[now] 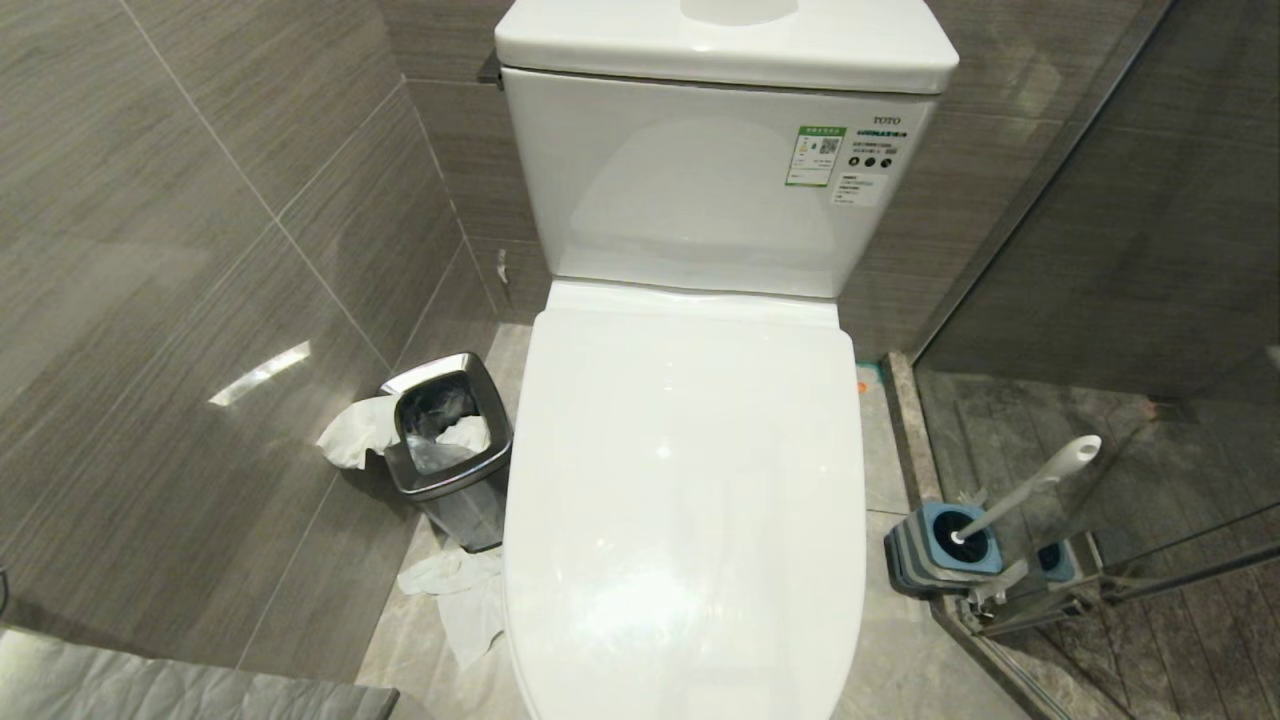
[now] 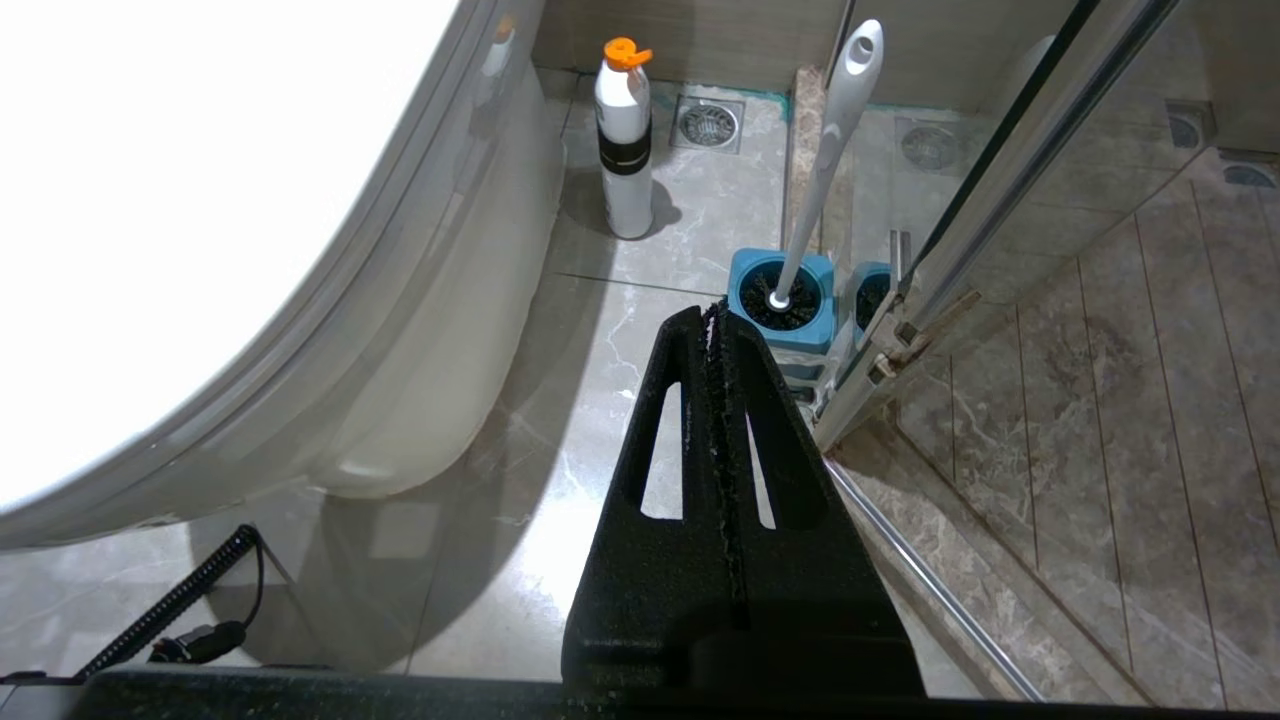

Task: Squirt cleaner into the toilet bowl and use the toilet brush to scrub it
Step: Use the left hand to lift the toilet lid slightly

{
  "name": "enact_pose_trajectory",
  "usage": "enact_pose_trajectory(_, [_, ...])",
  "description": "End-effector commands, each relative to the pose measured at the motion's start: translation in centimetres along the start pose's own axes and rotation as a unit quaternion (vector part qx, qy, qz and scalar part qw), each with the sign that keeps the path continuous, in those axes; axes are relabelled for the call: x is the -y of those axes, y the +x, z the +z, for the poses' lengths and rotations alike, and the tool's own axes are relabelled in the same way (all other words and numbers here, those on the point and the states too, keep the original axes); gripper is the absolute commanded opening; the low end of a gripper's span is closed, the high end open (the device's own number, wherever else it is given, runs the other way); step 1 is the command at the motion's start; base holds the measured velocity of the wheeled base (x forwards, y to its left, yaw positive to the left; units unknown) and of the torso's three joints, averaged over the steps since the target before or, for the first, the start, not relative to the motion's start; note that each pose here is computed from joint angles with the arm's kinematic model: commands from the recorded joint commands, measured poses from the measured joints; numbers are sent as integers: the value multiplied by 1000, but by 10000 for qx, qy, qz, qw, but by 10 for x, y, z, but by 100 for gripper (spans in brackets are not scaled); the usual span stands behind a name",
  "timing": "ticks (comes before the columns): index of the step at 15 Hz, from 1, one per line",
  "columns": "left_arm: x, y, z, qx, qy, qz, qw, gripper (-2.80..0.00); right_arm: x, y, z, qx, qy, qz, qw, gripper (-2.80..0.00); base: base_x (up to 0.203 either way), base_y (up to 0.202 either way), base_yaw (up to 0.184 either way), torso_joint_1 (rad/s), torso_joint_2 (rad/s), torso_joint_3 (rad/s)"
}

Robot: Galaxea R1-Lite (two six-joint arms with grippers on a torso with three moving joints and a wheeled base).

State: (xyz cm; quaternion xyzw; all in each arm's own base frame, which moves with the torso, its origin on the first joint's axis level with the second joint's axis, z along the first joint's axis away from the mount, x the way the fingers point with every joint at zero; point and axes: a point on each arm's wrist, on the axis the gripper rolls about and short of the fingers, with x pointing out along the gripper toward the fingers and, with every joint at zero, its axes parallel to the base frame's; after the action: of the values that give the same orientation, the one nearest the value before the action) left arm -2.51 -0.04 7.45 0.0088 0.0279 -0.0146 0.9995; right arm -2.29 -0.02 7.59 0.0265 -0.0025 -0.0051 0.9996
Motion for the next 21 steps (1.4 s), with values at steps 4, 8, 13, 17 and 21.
enact_pose_trajectory(4, [0, 0, 0, -3, 2, -2, 10000, -280, 0, 0, 0, 0, 4, -2, 10000, -280, 0, 0, 0, 0, 0, 0])
enact_pose_trajectory(8, [0, 0, 0, -3, 2, -2, 10000, -280, 0, 0, 0, 0, 4, -2, 10000, -280, 0, 0, 0, 0, 0, 0])
enact_pose_trajectory(13, [0, 0, 0, -3, 2, -2, 10000, -280, 0, 0, 0, 0, 4, -2, 10000, -280, 0, 0, 0, 0, 0, 0])
enact_pose_trajectory(17, [0, 0, 0, -3, 2, -2, 10000, -280, 0, 0, 0, 0, 4, -2, 10000, -280, 0, 0, 0, 0, 0, 0])
enact_pose_trajectory(21, [0, 0, 0, -3, 2, -2, 10000, -280, 0, 0, 0, 0, 4, -2, 10000, -280, 0, 0, 0, 0, 0, 0])
